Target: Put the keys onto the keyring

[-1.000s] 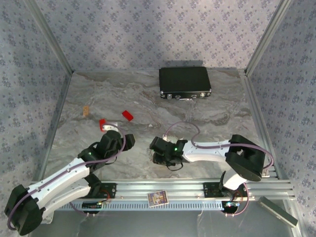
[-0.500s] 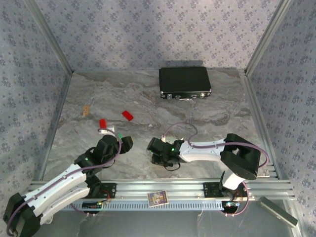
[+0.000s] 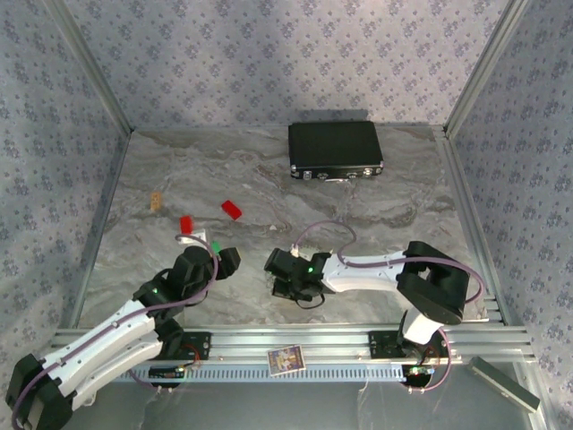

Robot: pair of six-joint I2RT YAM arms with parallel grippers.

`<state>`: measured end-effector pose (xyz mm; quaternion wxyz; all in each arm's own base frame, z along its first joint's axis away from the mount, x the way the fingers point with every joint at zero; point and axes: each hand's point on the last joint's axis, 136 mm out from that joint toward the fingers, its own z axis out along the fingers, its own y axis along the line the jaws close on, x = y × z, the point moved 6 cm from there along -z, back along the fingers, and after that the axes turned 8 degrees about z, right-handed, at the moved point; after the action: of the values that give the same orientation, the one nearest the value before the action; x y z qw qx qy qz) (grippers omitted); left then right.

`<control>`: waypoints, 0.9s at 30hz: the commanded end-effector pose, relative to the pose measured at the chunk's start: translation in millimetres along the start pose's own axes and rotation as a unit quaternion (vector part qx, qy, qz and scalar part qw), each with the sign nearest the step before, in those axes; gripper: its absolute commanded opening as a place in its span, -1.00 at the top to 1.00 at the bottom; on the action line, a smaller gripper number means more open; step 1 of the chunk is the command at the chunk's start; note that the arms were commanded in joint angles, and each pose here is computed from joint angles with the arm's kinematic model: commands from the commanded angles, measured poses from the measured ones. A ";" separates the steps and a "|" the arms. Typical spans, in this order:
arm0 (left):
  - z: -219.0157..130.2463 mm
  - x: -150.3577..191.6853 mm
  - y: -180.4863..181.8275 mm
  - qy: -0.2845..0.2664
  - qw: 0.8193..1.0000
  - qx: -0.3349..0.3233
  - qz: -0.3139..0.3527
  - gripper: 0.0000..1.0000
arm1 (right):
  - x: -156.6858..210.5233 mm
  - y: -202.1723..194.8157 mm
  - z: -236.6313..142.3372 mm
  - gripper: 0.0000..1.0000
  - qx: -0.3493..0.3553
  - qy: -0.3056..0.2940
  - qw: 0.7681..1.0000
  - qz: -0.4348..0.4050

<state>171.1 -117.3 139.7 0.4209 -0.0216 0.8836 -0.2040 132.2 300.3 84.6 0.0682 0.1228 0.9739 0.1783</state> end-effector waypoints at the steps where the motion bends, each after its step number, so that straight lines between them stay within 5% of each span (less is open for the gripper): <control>1: 1.9 -4.8 1.3 -0.013 1.000 -0.010 0.009 -0.48 | -6.2 -23.1 -16.4 1.00 0.063 -0.014 0.997 -0.041; 12: 14.3 -14.6 -8.5 -0.004 0.999 -0.020 0.035 -0.48 | -25.9 -50.1 -33.6 1.00 0.129 0.008 0.959 -0.251; 27: 27.5 -20.7 -19.8 0.019 0.998 -0.024 0.046 -0.48 | -29.8 -40.2 -13.8 0.93 0.127 0.035 0.952 -0.275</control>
<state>195.2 -136.7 132.9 0.3947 0.0141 0.9056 -0.1545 147.5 249.8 86.5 0.0718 -0.1434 0.9864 0.0367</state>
